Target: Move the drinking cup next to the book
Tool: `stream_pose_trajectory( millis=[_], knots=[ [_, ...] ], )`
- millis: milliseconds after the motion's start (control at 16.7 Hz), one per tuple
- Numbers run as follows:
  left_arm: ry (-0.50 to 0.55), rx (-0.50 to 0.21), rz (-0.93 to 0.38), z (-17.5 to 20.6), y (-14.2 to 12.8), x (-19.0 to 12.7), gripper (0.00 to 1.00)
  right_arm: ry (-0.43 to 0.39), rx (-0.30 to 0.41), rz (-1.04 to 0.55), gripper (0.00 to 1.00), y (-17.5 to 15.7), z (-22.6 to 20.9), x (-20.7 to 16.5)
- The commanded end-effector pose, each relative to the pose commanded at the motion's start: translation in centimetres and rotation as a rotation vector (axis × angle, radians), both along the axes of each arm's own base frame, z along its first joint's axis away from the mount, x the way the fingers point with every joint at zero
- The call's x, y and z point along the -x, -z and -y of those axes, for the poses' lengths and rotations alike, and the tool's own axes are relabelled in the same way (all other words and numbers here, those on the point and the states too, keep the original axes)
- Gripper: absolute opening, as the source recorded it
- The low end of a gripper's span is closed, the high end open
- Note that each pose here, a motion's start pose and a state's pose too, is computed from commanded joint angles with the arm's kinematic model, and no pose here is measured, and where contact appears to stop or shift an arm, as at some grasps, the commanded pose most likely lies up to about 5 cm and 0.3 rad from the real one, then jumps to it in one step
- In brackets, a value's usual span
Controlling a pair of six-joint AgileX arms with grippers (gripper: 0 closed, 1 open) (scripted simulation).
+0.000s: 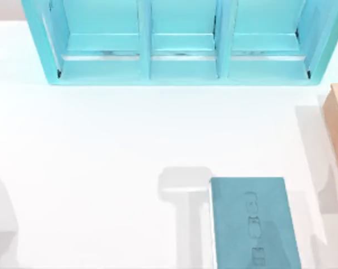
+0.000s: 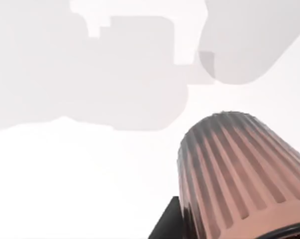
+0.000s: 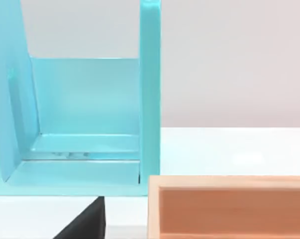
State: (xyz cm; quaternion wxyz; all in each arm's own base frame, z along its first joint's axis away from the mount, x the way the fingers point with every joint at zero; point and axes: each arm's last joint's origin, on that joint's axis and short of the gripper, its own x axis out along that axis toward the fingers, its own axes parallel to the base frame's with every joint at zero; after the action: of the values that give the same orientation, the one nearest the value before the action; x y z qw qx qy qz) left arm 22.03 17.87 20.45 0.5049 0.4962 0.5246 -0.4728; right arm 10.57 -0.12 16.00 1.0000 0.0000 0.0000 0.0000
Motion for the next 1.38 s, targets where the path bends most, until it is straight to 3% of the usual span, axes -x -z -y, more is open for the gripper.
stream_pose_trajectory(
  millis=[360, 720, 1020, 1380],
  knots=[
    [-0.268, -0.051, 0.033, 6.4, -1.2, -6.8, 0.00, 0.000, 0.000, 0.000, 1.00, 0.0, 0.0, 0.0],
    [-0.678, -0.047, 0.078, 18.5, -1.6, -10.8, 0.00, 0.000, 0.000, 0.000, 1.00, 0.0, 0.0, 0.0],
    [-0.992, -0.009, 0.090, 30.0, -2.1, -9.5, 0.00, 0.000, 0.000, 0.000, 1.00, 0.0, 0.0, 0.0],
    [-1.251, 0.056, 0.071, 40.2, -3.8, -3.5, 0.00, 0.000, 0.000, 0.000, 1.00, 0.0, 0.0, 0.0]
  ],
)
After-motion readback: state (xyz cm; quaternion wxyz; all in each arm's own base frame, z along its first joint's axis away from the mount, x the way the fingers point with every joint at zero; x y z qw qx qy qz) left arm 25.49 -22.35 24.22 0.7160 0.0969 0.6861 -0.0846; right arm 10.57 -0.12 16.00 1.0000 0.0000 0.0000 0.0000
